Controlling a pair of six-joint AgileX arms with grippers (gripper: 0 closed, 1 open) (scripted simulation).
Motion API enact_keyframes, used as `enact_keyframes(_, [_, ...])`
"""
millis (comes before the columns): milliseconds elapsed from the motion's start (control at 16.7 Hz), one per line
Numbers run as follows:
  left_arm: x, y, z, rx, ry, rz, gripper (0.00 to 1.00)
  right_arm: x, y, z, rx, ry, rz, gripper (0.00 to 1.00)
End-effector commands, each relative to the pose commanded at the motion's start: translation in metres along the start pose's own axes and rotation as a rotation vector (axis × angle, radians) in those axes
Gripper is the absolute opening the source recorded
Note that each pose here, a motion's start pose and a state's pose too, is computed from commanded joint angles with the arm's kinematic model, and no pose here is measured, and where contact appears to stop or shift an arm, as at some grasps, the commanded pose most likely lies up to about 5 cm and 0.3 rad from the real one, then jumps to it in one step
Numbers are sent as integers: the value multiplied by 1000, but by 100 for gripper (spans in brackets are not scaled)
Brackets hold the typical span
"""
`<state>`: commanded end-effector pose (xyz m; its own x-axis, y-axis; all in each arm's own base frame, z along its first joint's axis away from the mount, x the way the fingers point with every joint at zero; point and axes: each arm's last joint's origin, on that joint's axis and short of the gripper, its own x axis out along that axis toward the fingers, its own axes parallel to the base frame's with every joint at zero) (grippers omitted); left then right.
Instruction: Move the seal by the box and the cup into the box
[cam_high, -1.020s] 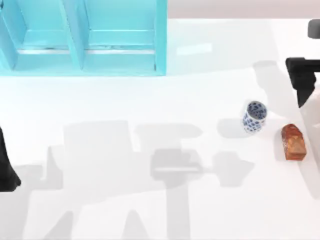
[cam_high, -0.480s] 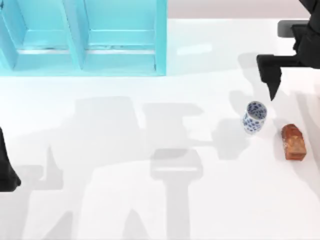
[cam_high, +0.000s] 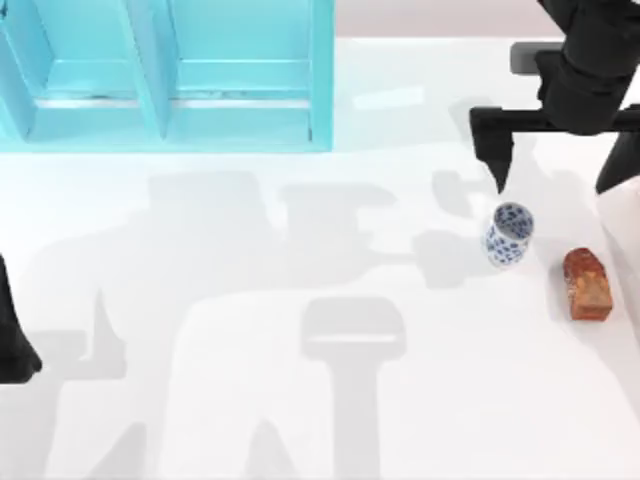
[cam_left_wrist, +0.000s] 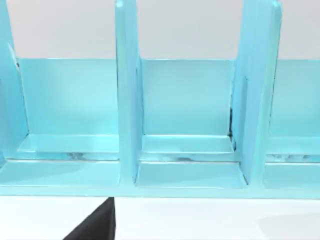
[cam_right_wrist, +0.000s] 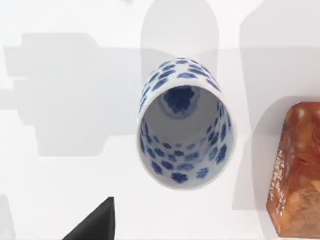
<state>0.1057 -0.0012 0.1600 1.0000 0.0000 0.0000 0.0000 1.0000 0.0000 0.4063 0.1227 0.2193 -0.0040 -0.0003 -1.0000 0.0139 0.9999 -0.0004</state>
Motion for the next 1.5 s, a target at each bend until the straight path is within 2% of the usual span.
enact_keyframes(180, [0, 0, 0, 0, 0, 0, 100, 10, 1, 1, -3, -2, 0, 100])
enact_keyframes(660, [0, 0, 0, 0, 0, 0, 100, 77, 2, 1, -4, -4, 1, 100])
enact_keyframes(900, [0, 0, 0, 0, 0, 0, 100, 80, 2, 1, -4, -3, 0, 100])
enact_keyframes(1500, [0, 0, 0, 0, 0, 0, 100, 80, 2, 1, -4, -3, 0, 25])
